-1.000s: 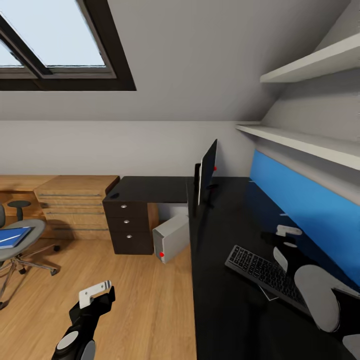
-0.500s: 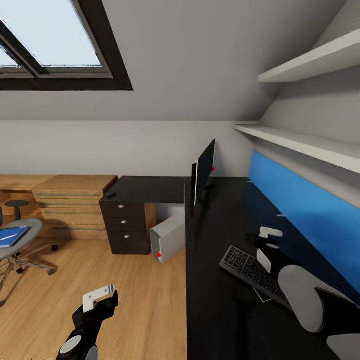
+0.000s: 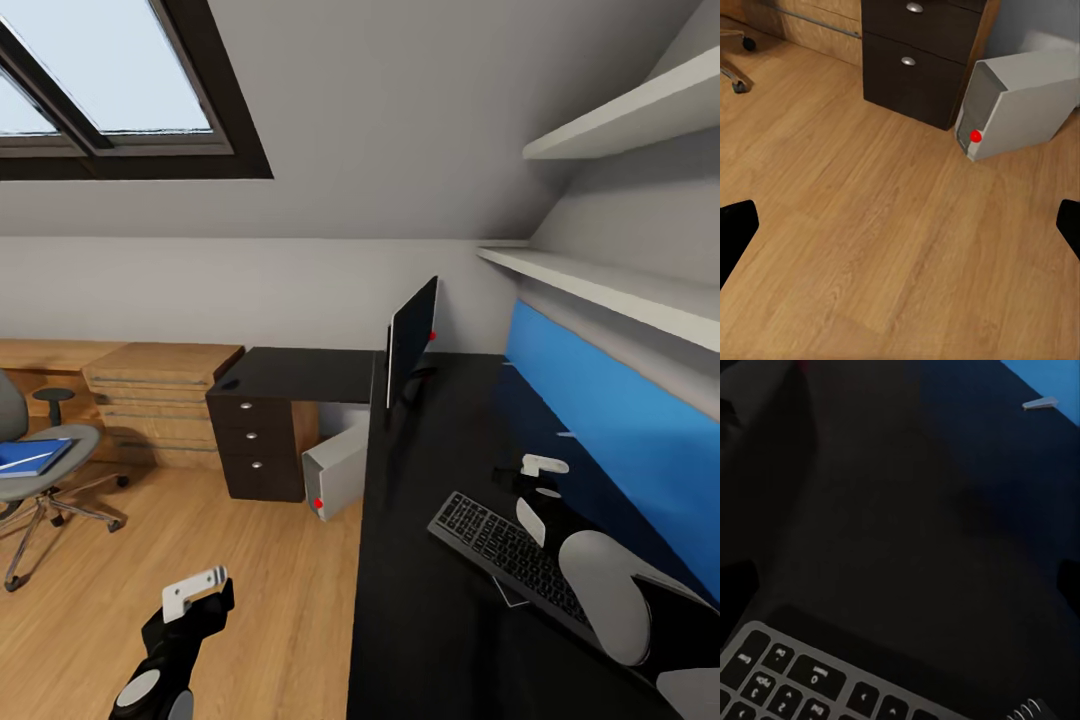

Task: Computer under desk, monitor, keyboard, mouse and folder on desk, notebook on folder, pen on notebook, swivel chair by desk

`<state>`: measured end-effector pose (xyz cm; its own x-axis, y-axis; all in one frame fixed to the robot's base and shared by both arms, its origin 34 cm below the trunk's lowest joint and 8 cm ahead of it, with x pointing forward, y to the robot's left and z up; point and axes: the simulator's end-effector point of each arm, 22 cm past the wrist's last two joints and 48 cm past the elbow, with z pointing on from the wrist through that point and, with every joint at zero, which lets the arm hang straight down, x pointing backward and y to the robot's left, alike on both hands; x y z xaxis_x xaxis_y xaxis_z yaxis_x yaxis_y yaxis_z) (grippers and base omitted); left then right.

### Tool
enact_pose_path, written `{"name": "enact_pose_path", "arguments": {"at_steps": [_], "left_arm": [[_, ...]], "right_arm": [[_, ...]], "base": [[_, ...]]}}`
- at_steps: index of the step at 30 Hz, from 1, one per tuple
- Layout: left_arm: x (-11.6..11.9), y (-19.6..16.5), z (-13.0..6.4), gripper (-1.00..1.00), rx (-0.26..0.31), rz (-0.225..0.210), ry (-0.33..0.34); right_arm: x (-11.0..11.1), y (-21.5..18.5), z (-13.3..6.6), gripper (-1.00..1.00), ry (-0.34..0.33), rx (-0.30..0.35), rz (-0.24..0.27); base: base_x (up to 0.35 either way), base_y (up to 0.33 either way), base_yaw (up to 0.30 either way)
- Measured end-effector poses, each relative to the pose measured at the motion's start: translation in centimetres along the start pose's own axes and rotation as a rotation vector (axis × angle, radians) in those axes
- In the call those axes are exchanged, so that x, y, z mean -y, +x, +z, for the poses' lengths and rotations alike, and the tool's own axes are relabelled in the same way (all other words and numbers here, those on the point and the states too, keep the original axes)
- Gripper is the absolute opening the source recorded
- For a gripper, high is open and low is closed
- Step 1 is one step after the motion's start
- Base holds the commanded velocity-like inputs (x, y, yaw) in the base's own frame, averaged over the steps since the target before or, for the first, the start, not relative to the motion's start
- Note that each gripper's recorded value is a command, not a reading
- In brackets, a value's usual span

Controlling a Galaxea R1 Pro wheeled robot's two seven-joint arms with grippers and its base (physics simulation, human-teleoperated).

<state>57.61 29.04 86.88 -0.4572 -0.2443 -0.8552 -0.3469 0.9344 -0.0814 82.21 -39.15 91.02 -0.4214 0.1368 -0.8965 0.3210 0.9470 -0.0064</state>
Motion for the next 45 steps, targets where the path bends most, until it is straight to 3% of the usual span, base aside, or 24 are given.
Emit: {"name": "enact_pose_path", "arguments": {"at_steps": [9,14,26,45], "left_arm": [[0.2,-2.1,-0.5,1.00,0.044,-0.017,0.007],[-1.2,-3.0,-0.5,1.00,0.061,-0.036,-0.020],[-3.4,-2.2,0.6,1.00,0.070,-0.060,-0.063],[-3.8,0.1,2.2,1.00,0.066,-0.061,-0.068]], "right_arm": [[0.1,-0.1,0.0,1.00,-0.001,0.003,-0.002],[1.7,-0.1,0.2,1.00,0.020,0.001,-0.004],[4.3,1.1,1.3,1.00,0.056,-0.017,-0.001],[4.6,4.3,2.6,1.00,0.060,-0.039,0.001]], "base": [[0.002,-0.010,0.002],[0.000,-0.001,0.000],[0.000,0.000,0.000],[0.000,0.000,0.000]]}}
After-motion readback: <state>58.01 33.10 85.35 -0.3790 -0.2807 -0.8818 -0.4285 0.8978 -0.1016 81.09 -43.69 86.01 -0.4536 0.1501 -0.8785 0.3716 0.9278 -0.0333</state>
